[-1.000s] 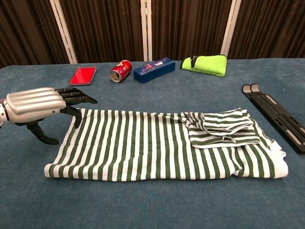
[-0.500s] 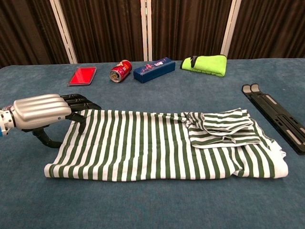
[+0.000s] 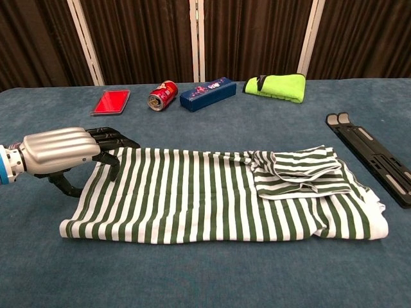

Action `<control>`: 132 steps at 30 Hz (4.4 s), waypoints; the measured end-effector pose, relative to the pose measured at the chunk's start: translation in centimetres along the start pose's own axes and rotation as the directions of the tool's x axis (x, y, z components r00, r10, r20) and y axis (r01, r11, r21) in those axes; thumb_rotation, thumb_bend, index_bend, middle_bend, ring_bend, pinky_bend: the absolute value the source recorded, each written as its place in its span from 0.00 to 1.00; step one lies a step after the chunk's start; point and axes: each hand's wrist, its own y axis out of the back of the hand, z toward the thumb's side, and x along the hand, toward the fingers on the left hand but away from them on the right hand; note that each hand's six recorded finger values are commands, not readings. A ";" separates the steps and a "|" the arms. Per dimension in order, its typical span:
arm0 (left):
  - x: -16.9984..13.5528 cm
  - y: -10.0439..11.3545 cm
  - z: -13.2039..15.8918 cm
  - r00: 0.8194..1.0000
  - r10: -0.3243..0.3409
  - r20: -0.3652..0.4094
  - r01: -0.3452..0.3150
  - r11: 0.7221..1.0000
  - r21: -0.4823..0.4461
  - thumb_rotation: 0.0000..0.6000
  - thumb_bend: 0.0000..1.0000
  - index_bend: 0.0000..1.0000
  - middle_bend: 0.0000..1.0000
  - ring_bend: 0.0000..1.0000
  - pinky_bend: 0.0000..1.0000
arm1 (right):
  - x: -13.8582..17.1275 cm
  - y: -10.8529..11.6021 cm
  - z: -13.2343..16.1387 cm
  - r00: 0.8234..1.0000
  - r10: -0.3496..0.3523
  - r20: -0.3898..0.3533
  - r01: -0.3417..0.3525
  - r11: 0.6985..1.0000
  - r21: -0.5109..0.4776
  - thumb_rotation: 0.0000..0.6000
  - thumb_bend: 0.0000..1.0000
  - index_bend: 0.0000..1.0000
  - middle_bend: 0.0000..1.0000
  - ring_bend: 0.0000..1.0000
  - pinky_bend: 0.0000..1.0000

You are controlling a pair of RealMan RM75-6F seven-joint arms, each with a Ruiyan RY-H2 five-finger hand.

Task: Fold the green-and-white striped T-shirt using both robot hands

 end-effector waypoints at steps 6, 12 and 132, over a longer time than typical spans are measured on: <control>0.3 0.4 -0.1 1.000 0.008 0.003 -0.008 1.000 0.005 1.00 0.31 0.43 0.00 0.00 0.00 | 0.0 0.0 0.0 1.000 -0.001 -0.001 0.001 1.000 -0.004 1.00 0.00 0.03 0.00 0.00 0.00; 0.5 0.5 0.1 1.000 0.008 0.007 -0.008 1.000 0.001 1.00 0.35 0.43 0.00 0.00 0.00 | 0.0 0.0 0.1 1.000 -0.002 -0.003 0.002 1.000 -0.005 1.00 0.00 0.03 0.00 0.00 0.00; -6.6 0.8 -4.2 0.996 -0.051 -0.069 0.054 0.998 0.045 1.00 0.93 0.83 0.00 0.00 0.00 | 0.5 0.2 1.0 0.999 0.000 -0.048 -0.001 0.999 -0.033 1.00 0.00 0.05 0.00 0.00 0.00</control>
